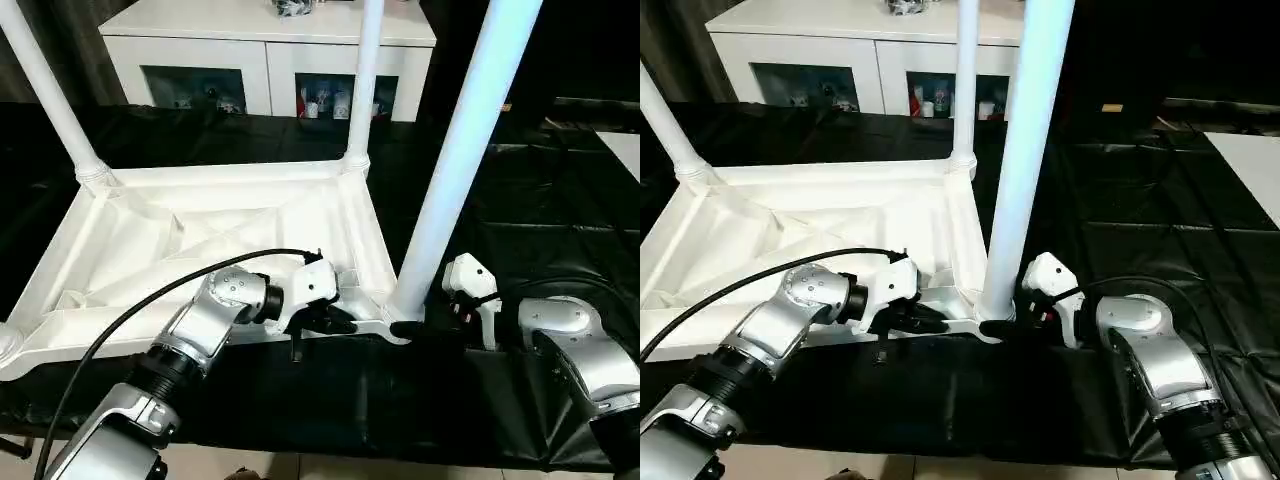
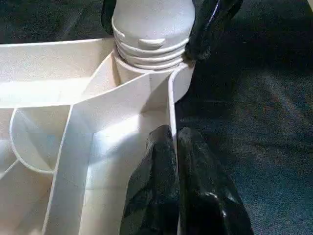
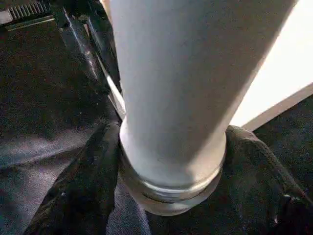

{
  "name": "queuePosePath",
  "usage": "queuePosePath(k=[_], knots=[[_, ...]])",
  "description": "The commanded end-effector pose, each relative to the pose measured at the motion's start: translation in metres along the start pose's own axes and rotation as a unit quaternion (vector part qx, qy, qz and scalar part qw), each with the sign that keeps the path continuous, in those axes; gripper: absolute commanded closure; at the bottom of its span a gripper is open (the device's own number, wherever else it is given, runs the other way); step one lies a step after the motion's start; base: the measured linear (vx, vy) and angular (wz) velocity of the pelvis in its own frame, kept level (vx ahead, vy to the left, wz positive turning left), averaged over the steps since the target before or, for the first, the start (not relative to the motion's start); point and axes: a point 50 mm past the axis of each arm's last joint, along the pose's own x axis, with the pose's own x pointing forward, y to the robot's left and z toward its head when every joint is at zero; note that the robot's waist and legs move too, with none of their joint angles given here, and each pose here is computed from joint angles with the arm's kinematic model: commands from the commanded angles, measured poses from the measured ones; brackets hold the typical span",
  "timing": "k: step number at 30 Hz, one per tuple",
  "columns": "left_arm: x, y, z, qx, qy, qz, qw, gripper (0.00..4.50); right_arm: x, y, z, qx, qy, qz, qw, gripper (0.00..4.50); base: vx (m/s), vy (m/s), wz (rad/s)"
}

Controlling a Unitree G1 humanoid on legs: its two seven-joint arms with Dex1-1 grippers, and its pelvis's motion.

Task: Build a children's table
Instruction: Rotate leg to tighten

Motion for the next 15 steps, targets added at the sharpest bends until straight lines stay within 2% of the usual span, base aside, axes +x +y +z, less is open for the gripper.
queuePosePath(k=[1, 7, 10, 11, 13, 15], knots=[[0.0, -0.002, 0.005, 0.016, -0.008, -0.013, 1.0, 4.5, -0.001, -0.001, 0.004, 0.007, -0.019, 0.003, 1.0, 1.75, 0.0, 0.0, 0.0], [0.0, -0.003, 0.004, 0.014, -0.009, -0.015, 1.0, 4.5, 0.0, 0.001, 0.004, 0.022, -0.034, 0.004, 0.999, 1.78, 0.0, 0.0, 0.0], [0.001, -0.002, 0.003, 0.007, -0.008, -0.008, 1.0, 4.5, 0.004, -0.001, 0.005, 0.046, -0.068, -0.024, 0.996, 1.78, 0.0, 0.0, 0.0], [0.004, 0.002, 0.001, -0.012, 0.0, 0.022, 1.0, 4.5, 0.013, -0.008, 0.005, 0.078, -0.103, -0.089, 0.988, 1.78, 0.0, 0.0, 0.0], [0.01, 0.009, 0.0, -0.031, 0.002, 0.06, 0.998, 4.5, 0.023, -0.011, 0.005, 0.106, -0.125, -0.14, 0.976, 1.78, 0.0, 0.0, 0.0], [0.013, 0.013, 0.001, -0.04, 0.0, 0.081, 0.996, 4.5, 0.03, -0.01, 0.005, 0.12, -0.137, -0.157, 0.971, 1.78, 0.0, 0.0, 0.0]])
